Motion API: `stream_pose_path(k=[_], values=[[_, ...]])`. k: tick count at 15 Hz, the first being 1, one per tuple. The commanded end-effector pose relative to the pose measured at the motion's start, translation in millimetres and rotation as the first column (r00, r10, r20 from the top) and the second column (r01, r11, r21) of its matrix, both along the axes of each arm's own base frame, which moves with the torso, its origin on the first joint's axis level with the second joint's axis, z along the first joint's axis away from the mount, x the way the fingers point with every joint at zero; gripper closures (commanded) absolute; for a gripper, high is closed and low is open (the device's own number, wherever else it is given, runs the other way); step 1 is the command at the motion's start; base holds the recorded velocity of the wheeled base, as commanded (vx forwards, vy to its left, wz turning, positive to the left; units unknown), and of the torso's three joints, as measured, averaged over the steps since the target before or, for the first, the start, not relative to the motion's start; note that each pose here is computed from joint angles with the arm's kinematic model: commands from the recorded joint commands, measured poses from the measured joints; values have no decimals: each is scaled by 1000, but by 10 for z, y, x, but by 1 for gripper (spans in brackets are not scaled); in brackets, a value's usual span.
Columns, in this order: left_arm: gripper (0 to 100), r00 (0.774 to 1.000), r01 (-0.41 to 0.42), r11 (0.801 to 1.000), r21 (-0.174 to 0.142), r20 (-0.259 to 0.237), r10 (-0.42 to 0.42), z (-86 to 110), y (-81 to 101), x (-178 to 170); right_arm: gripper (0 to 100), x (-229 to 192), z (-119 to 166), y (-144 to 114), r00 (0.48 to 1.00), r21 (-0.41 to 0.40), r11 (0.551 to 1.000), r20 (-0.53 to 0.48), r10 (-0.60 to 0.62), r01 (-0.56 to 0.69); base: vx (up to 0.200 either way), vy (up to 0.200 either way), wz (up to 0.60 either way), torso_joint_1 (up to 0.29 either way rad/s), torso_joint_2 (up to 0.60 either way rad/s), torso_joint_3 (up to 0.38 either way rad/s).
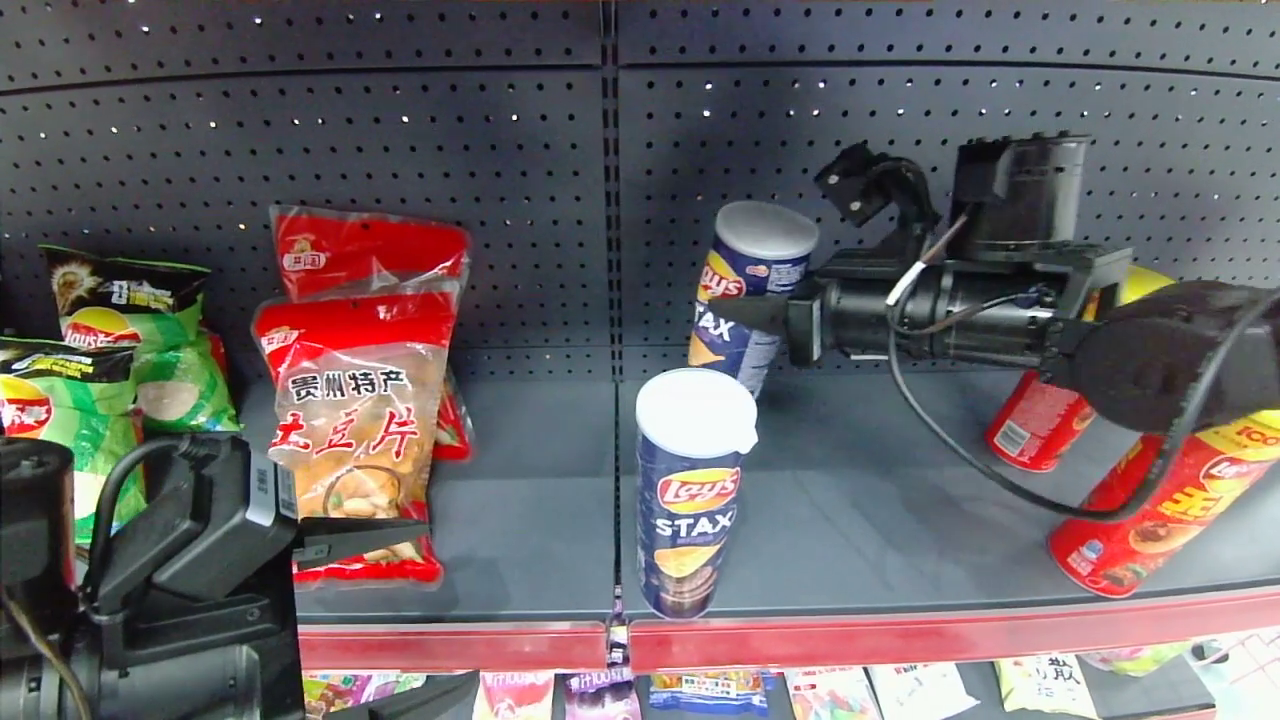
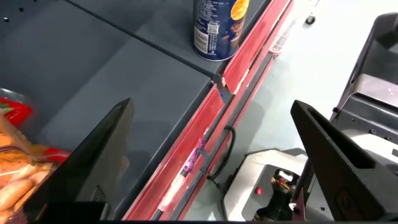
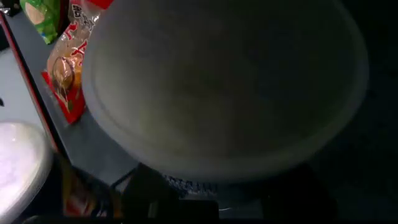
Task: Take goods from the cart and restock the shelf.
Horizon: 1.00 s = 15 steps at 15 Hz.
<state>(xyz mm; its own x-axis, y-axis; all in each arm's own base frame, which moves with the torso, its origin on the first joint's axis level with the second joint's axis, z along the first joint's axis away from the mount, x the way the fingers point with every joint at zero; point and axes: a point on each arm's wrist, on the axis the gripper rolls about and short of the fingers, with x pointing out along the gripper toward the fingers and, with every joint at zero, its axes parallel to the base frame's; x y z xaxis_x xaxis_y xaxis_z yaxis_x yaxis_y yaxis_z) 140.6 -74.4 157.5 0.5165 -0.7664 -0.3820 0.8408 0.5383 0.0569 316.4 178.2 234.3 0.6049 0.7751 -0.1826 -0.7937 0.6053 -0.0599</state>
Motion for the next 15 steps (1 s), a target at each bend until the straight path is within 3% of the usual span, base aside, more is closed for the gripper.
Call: stream_pose_path(k=[1,15], values=[[0,1000,-1,1000,-7,15,2,27,9,-20,100,187,-265,201,999,-24,999,-46,29,-30,0,0,0,0,0,0],[0,1000,-8,1000,-14,-1,8,19,11,-24,100,219,-407,321,998,-63,997,-47,48,-51,0,0,0,0,0,0]])
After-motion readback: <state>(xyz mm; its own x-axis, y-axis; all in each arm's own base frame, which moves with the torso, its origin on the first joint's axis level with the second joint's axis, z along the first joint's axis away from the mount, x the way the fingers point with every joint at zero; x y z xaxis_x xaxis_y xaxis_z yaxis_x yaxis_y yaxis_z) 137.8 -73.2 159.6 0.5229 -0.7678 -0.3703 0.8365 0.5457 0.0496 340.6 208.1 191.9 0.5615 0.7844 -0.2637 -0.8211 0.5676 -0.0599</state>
